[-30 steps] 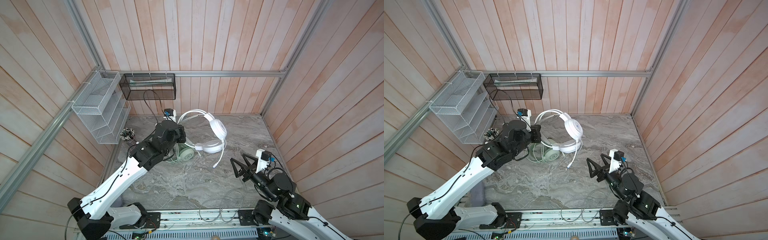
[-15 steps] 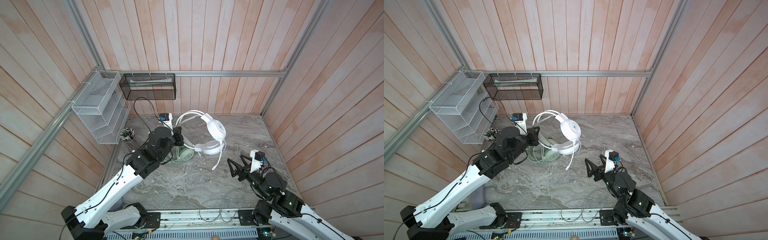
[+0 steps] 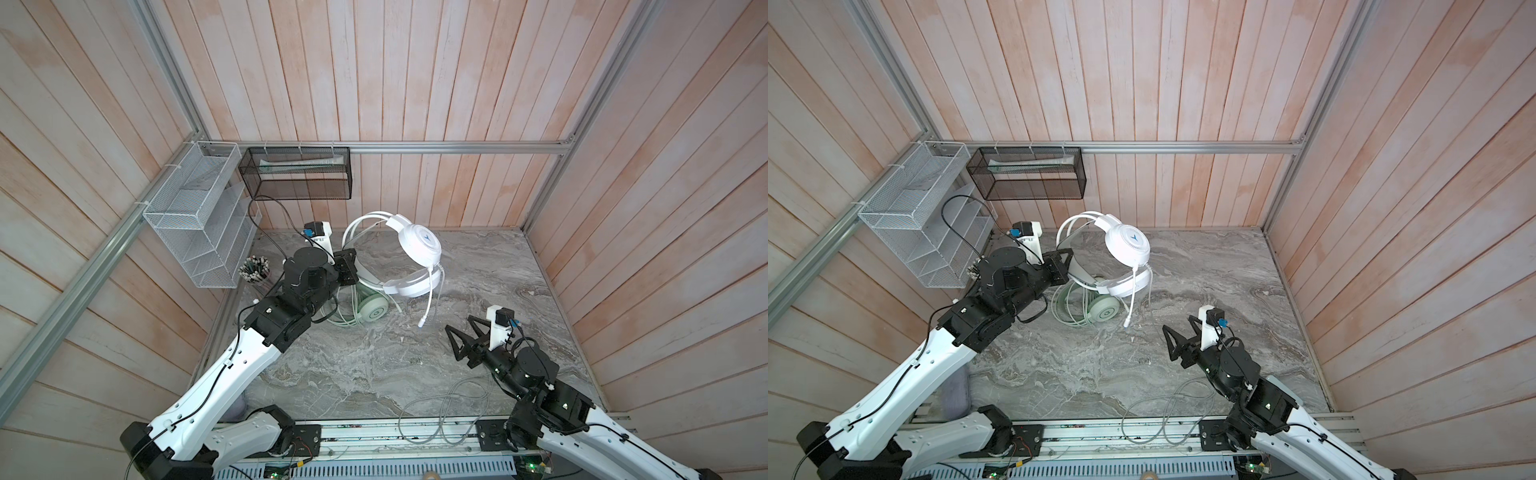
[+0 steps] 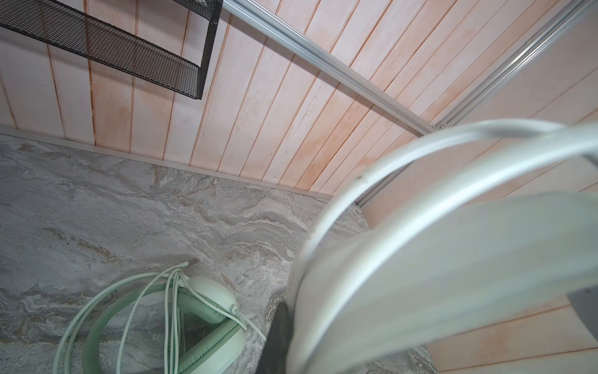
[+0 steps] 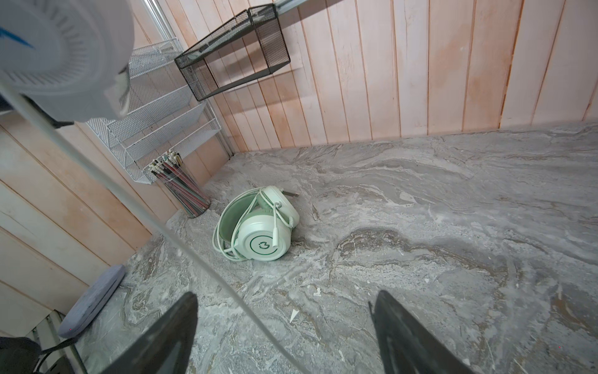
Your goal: Wrap the headphones
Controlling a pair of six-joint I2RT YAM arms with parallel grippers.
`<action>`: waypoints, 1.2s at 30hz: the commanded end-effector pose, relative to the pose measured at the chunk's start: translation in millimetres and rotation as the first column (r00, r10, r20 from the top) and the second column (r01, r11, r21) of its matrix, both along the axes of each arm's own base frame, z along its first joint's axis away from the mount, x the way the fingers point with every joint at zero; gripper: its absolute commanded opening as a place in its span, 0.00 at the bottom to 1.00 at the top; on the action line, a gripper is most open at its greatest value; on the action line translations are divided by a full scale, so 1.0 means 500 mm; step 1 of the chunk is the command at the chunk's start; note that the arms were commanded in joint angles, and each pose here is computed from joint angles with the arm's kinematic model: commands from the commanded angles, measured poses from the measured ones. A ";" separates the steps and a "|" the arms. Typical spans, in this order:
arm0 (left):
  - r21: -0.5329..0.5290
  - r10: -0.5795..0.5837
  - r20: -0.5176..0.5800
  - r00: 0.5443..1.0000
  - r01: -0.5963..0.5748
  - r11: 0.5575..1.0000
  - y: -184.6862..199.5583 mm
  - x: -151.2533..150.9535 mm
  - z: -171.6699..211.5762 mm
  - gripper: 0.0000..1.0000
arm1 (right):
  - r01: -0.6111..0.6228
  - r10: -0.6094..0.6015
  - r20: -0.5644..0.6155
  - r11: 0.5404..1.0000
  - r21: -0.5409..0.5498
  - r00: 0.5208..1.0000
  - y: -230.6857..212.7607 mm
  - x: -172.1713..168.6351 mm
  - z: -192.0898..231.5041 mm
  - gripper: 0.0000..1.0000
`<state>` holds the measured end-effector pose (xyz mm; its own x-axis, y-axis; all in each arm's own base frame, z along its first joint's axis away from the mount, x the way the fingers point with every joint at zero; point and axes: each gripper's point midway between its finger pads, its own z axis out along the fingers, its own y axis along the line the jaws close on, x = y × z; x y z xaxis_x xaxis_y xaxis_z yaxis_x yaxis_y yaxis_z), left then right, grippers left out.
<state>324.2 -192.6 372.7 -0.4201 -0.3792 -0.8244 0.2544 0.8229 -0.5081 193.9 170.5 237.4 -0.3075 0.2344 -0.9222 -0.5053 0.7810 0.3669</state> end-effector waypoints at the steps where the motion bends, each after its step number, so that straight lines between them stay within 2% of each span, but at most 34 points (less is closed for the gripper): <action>1: -0.089 -0.035 0.013 0.999 0.036 0.995 -0.016 -0.003 0.032 0.00 | -0.050 0.049 0.041 0.999 0.019 0.998 0.024 -0.003 0.005 0.86; 4: -0.091 -0.040 0.006 0.999 0.041 0.995 -0.015 -0.001 0.029 0.00 | -0.072 0.072 0.047 0.997 0.000 0.996 0.043 0.004 -0.018 0.86; 7: -0.094 -0.040 0.011 0.999 0.041 0.995 -0.011 0.000 0.032 0.00 | -0.079 0.081 0.048 0.996 -0.044 0.996 0.058 0.014 -0.036 0.81; 9: -0.098 -0.037 0.006 0.999 0.038 0.994 -0.006 0.003 0.030 0.00 | -0.041 0.045 0.051 0.996 -0.081 0.998 0.053 0.027 -0.049 0.78; 17: -0.188 -0.031 -0.095 0.995 0.013 0.982 0.029 0.044 -0.003 0.00 | -0.003 0.010 0.088 0.997 -0.082 0.996 0.040 0.033 -0.086 0.79; 22: -0.176 -0.020 -0.093 0.995 0.004 0.984 0.032 0.052 -0.009 0.00 | 0.012 -0.004 0.110 0.997 -0.070 0.994 0.036 0.035 -0.094 0.80; 36: -0.168 -0.005 -0.097 0.995 -0.011 0.986 0.039 0.059 -0.016 0.00 | 0.109 -0.092 0.107 0.979 -0.171 0.990 0.026 0.079 -0.167 0.79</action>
